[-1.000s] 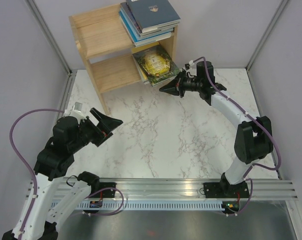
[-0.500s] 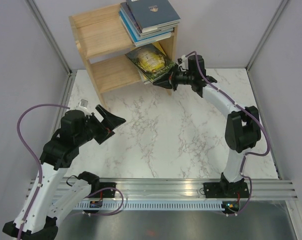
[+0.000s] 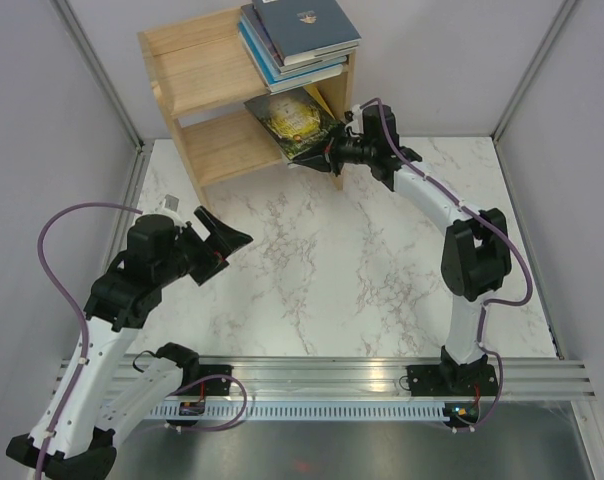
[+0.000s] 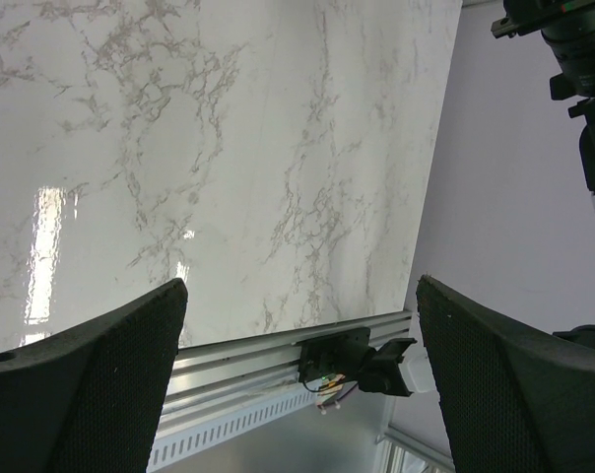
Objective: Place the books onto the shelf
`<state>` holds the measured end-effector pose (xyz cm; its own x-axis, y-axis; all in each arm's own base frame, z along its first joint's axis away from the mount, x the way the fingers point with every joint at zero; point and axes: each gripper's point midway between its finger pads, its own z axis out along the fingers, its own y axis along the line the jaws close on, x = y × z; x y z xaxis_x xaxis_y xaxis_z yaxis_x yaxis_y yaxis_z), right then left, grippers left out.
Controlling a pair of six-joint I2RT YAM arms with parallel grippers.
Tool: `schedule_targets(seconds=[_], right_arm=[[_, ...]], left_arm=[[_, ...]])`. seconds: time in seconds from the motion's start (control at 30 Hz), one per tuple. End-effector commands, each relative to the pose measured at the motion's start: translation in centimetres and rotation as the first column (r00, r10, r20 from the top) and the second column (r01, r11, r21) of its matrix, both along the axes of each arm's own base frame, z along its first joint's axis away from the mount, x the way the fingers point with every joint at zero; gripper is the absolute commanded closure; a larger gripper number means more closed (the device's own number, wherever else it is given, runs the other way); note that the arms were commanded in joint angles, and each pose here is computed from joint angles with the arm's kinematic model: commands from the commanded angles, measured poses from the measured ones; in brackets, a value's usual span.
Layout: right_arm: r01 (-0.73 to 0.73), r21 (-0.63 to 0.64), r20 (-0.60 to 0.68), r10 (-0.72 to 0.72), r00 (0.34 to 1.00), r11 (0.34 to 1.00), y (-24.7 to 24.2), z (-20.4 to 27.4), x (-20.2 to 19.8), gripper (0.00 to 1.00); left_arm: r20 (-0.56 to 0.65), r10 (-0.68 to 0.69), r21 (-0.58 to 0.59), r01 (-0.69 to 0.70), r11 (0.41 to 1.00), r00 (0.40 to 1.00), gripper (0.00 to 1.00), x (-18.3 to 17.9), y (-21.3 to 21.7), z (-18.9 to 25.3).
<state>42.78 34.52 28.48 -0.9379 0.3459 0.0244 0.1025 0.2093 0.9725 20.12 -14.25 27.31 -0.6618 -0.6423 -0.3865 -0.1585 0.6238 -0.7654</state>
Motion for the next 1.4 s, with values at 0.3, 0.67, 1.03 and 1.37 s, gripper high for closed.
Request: schedule_targets(seconds=[0.3, 0.67, 1.03, 1.37], right_arm=[[0.044, -0.003, 0.124, -0.044, 0.991, 0.999, 0.3, 2.6, 0.7, 1.0], [0.082, -0.1, 0.454, -0.028, 0.891, 0.992, -4.3, 6.3, -6.9, 0.9], [0.141, -0.324, 0.57, 0.074, 0.818, 0.936, -9.7, 5.2, -14.3, 0.02], [0.4, -0.558, 0.559, -0.026, 0.829, 0.727, -17.8, 2.0, -17.1, 0.02]], left_arm=[[0.082, 0.009, 0.037, -0.013, 0.999, 0.997, 0.0, 0.7, 0.7, 2.0], [0.098, -0.012, 0.059, 0.006, 0.998, 0.995, 0.0, 0.8, 0.7, 2.3], [0.106, 0.041, 0.484, -0.088, 0.87, 0.993, 0.0, 4.1, 6.2, 1.9], [-0.102, -0.167, 0.662, 0.192, 0.725, 0.981, 0.0, 10.8, 5.6, -12.9]])
